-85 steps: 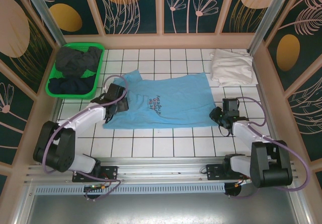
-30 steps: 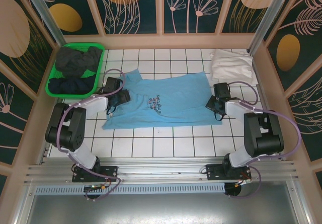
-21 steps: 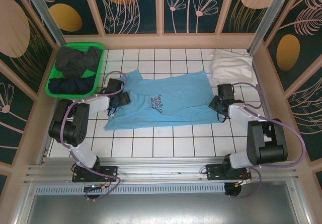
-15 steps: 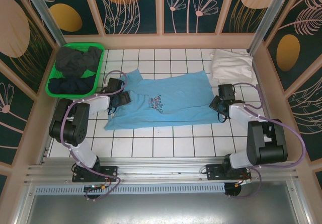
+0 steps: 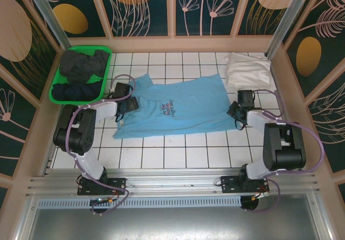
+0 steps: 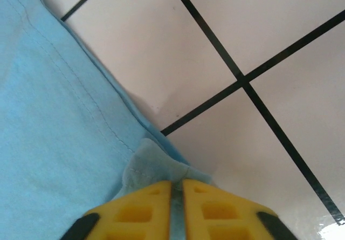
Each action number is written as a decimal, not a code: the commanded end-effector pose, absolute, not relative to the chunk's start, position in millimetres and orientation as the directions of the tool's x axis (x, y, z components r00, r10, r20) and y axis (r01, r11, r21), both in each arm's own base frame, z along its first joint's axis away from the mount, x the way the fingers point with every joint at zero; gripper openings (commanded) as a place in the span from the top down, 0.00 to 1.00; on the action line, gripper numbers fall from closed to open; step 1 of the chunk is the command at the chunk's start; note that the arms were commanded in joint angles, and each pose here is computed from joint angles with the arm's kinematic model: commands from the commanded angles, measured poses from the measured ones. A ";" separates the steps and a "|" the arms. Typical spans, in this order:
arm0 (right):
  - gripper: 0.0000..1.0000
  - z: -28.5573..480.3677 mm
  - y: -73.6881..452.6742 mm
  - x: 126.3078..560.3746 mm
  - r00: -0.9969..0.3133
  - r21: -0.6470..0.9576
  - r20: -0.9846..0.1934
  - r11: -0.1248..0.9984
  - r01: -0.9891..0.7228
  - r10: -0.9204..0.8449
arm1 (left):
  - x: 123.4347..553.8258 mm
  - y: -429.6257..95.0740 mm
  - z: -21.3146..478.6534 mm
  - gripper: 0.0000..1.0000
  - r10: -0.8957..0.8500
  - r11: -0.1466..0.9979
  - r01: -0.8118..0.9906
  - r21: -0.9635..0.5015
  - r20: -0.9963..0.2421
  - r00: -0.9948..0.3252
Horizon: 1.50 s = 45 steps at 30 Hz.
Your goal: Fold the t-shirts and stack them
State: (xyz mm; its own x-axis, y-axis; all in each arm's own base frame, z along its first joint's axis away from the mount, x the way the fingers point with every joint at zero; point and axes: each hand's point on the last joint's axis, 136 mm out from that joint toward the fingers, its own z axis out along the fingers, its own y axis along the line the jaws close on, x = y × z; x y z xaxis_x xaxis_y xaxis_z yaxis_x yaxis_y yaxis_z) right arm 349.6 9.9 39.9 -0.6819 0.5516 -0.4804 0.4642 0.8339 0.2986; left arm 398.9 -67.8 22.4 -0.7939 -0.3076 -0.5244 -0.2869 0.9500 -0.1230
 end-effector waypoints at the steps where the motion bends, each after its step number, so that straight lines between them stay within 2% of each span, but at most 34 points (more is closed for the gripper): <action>1: 0.74 71.8 9.2 358.5 -0.657 0.301 -0.538 0.849 0.435 0.528 | 405.1 -62.0 49.2 0.17 -0.295 0.953 -0.279 -0.118 -0.563 -0.772; 2: 0.70 76.2 8.7 355.4 -0.654 0.296 -0.546 0.851 0.434 0.524 | 404.4 -62.4 60.6 0.17 -0.298 0.953 -0.274 -0.130 -0.578 -0.759; 5: 0.67 80.7 14.5 337.7 -0.657 0.286 -0.553 0.857 0.429 0.513 | 400.0 -74.3 87.0 0.17 -0.302 0.953 -0.222 -0.205 -0.611 -0.732; 8: 0.65 65.5 38.5 317.0 -0.701 0.305 -0.510 0.867 0.394 0.498 | 396.7 -109.9 104.7 0.16 -0.281 0.947 -0.106 -0.303 -0.624 -0.729; 13: 0.65 32.9 69.2 295.2 -0.772 0.320 -0.424 0.876 0.362 0.474 | 405.6 -160.0 87.1 0.16 -0.231 0.918 0.021 -0.396 -0.579 -0.782; 16: 0.65 18.1 61.1 287.3 -0.777 0.272 -0.398 0.872 0.408 0.488 | 417.3 -153.3 54.5 0.20 -0.226 0.936 -0.026 -0.352 -0.541 -0.810; 19: 0.65 10.1 53.9 280.9 -0.769 0.251 -0.382 0.858 0.448 0.513 | 430.3 -138.4 40.0 0.26 -0.265 0.933 -0.083 -0.350 -0.514 -0.816; 22: 0.64 3.6 47.5 273.1 -0.757 0.248 -0.365 0.840 0.482 0.542 | 437.5 -114.4 32.2 0.28 -0.308 0.933 -0.149 -0.329 -0.511 -0.802; 29: 0.48 2.5 38.0 263.4 -0.735 0.246 -0.359 0.818 0.520 0.575 | 449.1 -98.7 28.5 0.31 -0.310 0.942 -0.183 -0.281 -0.524 -0.794; 34: 0.45 9.2 36.7 261.0 -0.726 0.262 -0.363 0.812 0.522 0.584 | 452.4 -97.7 23.9 0.43 -0.307 0.943 -0.186 -0.275 -0.513 -0.801; 36: 0.44 13.2 37.1 263.6 -0.722 0.279 -0.371 0.811 0.513 0.584 | 452.1 -99.1 33.2 0.43 -0.298 0.945 -0.169 -0.281 -0.522 -0.799; 38: 0.44 15.9 39.1 267.6 -0.723 0.292 -0.375 0.814 0.501 0.580 | 449.6 -105.4 49.0 0.37 -0.275 0.947 -0.126 -0.296 -0.542 -0.794; 41: 0.43 18.3 39.1 273.3 -0.726 0.288 -0.380 0.819 0.496 0.573 | 440.6 -114.9 70.8 0.29 -0.195 0.970 -0.066 -0.233 -0.590 -0.783; 45: 0.43 19.6 40.2 279.0 -0.730 0.288 -0.385 0.825 0.487 0.565 | 431.4 -139.0 66.3 0.32 -0.083 0.983 0.028 -0.181 -0.574 -0.814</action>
State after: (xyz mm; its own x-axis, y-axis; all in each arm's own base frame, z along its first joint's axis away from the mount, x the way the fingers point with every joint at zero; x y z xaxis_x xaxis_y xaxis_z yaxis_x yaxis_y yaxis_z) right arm 283.2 45.1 24.5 -0.7117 0.5750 -0.4036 0.4741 0.8171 0.3279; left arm 438.3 -127.2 63.8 -0.7953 -0.1810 -0.5786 -0.0471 0.9700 -0.2387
